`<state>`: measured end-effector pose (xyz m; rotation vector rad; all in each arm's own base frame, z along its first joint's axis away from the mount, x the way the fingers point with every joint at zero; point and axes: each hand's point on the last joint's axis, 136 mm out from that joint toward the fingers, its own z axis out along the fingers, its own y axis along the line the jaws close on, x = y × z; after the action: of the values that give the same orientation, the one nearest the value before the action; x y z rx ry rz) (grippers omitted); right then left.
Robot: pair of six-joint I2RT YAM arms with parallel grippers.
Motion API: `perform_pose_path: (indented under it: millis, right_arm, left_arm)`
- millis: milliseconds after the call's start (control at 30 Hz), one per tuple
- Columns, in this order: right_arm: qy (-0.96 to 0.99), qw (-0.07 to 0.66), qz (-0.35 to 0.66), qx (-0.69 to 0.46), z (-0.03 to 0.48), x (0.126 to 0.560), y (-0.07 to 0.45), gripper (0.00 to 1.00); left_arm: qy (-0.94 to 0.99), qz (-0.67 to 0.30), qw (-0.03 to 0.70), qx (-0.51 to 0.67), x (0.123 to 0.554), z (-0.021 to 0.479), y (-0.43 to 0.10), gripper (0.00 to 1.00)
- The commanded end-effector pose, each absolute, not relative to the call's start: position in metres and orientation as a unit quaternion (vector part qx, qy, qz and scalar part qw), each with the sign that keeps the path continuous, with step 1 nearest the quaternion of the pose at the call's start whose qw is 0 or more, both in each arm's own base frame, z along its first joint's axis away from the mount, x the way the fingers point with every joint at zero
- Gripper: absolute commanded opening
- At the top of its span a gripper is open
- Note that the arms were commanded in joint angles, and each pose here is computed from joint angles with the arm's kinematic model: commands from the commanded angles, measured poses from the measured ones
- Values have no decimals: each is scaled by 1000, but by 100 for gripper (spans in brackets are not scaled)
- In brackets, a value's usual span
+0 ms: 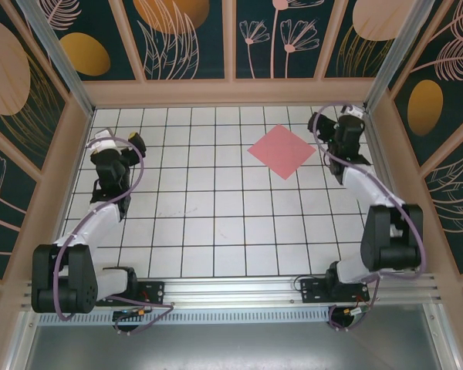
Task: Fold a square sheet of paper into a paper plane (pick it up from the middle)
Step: Move the square sheet of paper to the middle-right of the table.
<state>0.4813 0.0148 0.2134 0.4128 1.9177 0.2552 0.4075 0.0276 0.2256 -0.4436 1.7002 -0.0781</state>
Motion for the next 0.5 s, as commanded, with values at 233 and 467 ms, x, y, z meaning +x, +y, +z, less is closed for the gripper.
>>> perform_pose_path:
  millis: [233, 467]
  right_arm:
    - [907, 313, 202, 195, 81, 519, 95, 98]
    - [926, 258, 180, 208, 36, 534, 109, 96]
  left_arm:
    - [800, -132, 551, -198, 421, 196, -4, 98]
    - [810, -145, 535, -191, 423, 188, -11, 98]
